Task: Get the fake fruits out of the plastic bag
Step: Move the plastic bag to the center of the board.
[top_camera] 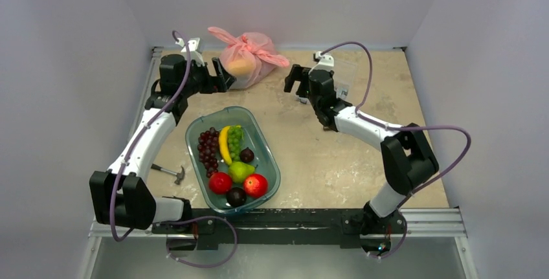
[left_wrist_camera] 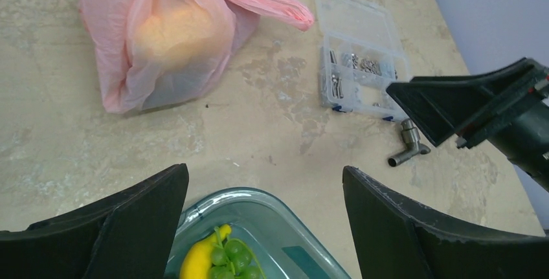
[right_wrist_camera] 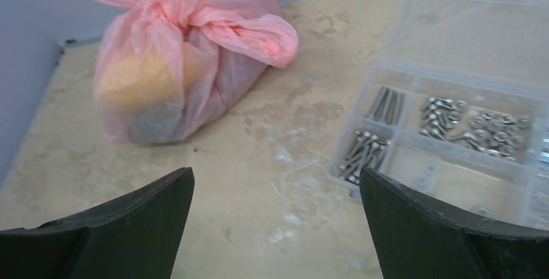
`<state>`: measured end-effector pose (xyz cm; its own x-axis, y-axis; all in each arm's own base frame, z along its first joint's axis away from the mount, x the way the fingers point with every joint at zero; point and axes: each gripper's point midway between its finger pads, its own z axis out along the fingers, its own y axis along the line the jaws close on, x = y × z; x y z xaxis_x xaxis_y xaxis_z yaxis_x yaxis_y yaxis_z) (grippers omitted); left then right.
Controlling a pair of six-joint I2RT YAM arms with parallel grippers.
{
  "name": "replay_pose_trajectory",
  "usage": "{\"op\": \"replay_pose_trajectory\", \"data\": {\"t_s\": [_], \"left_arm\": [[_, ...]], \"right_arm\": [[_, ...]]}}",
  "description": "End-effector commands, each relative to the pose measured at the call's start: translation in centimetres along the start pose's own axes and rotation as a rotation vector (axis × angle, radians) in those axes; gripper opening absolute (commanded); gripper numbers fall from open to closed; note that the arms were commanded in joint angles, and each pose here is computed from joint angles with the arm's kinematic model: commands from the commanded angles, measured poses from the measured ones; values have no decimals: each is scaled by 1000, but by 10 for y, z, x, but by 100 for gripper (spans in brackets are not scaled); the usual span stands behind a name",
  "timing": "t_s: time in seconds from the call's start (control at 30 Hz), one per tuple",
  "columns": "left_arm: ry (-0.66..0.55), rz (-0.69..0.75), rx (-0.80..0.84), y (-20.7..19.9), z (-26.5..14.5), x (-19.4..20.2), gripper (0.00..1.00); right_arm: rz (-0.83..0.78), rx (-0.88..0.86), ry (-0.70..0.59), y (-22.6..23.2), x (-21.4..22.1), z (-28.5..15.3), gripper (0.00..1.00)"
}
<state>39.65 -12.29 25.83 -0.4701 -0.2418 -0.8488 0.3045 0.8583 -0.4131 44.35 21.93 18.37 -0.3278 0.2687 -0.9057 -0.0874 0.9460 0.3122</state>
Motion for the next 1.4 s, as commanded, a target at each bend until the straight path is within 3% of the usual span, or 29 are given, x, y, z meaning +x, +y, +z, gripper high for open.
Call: {"op": "replay_pose_trajectory", "data": {"t_s": [0.0, 0.43, 0.7, 0.93, 1.17, 1.37], "left_arm": [[25, -6, 93, -24, 3, -8, 88], [57, 5, 150, -39, -6, -11, 84], [48, 8, 152, -41, -8, -13, 84], [55, 3, 169, -43, -6, -12, 83], [76, -26, 209, -48, -2, -8, 82], [89, -40, 217, -47, 3, -4, 82]], "right_arm": [[230, -157, -87, 51, -37, 16, 99], [468, -298, -113, 115, -52, 100, 99], [466, -281, -85, 136, -28, 162, 99], [78, -111, -143, 129, -42, 159, 99], [-484, -1, -99, 88, -29, 159, 99], [-720, 143, -85, 60, -26, 177, 99]]}}
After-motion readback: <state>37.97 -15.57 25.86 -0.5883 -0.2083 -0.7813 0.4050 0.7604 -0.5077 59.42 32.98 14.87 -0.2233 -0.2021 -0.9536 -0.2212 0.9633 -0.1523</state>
